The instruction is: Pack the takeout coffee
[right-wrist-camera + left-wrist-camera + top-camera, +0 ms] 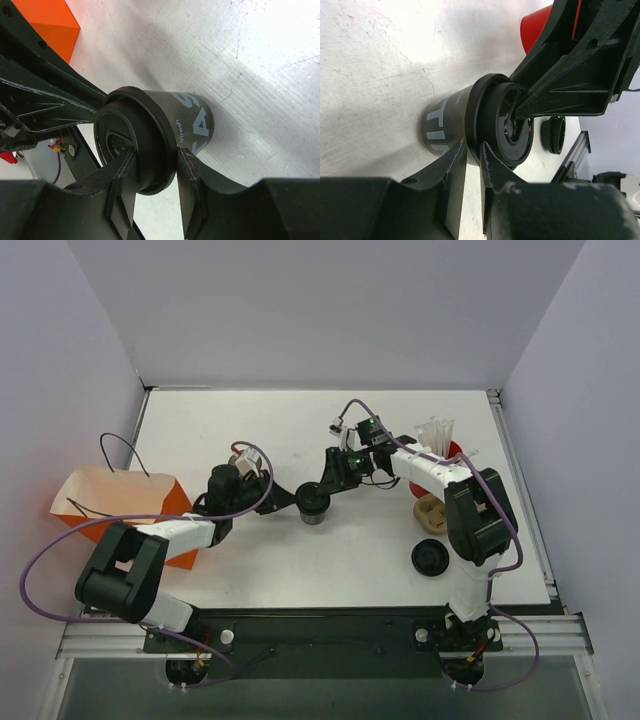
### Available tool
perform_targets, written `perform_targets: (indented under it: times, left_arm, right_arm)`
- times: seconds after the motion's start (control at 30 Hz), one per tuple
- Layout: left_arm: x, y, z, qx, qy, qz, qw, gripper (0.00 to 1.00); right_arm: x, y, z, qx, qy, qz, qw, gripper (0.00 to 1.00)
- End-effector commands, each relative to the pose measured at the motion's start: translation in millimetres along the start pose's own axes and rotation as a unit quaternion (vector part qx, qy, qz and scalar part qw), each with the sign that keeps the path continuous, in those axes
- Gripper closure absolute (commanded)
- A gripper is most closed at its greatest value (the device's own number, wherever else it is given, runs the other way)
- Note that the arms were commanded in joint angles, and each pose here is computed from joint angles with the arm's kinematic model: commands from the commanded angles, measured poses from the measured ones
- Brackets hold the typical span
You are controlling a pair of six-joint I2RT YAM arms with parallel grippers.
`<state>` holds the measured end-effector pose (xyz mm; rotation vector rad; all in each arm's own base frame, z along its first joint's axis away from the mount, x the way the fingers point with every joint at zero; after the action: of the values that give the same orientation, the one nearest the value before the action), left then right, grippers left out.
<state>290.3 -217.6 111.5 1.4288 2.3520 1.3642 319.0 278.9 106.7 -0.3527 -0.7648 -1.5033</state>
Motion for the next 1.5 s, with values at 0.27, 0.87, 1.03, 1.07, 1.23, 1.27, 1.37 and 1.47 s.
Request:
perform_targets:
  times: [0.27,0.87,1.03,1.07,1.23,1.27,1.37,1.47]
  left_arm:
    - [17,-94,26,0.027,0.167,0.089,0.982,0.75]
    - [16,-64,-6,0.042,0.130,0.046,0.990,0.71]
    - [20,-50,-11,0.030,0.136,0.035,0.990,0.71]
    - [22,-49,-9,0.022,0.146,0.037,0.988,0.71]
    - [29,-22,-17,-0.001,0.157,0.013,0.987,0.67]
    - [32,-21,-15,-0.002,0.168,0.014,0.986,0.66]
    - [39,-4,-16,-0.017,0.183,0.006,0.983,0.63]
    - [45,14,-20,-0.033,0.186,-0.006,0.982,0.59]
  right_arm:
    - [-11,-45,-62,-0.021,-0.119,0.061,0.991,0.73]
    - [3,-11,-12,-0.002,-0.048,0.038,0.998,0.46]
    - [7,-6,-4,0.004,-0.039,0.033,0.999,0.45]
    - [8,-6,-3,0.005,-0.037,0.034,0.999,0.45]
    - [14,-2,4,0.010,-0.033,0.027,0.999,0.44]
    - [15,-2,5,0.011,-0.032,0.028,0.999,0.44]
    - [18,-1,8,0.012,-0.029,0.026,0.999,0.44]
    - [20,0,11,0.015,-0.026,0.024,0.999,0.44]
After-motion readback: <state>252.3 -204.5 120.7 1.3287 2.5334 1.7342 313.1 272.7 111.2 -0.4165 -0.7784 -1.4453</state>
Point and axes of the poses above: each gripper's point midway between its finger pads, its own x axis back along the fingers, its own z axis along the line the jaws close on, y = z × x, the point moved 3 cm from there along x, back along the fingers, and after that the axes turned 15 degrees about -x, right-handed, at the moved point
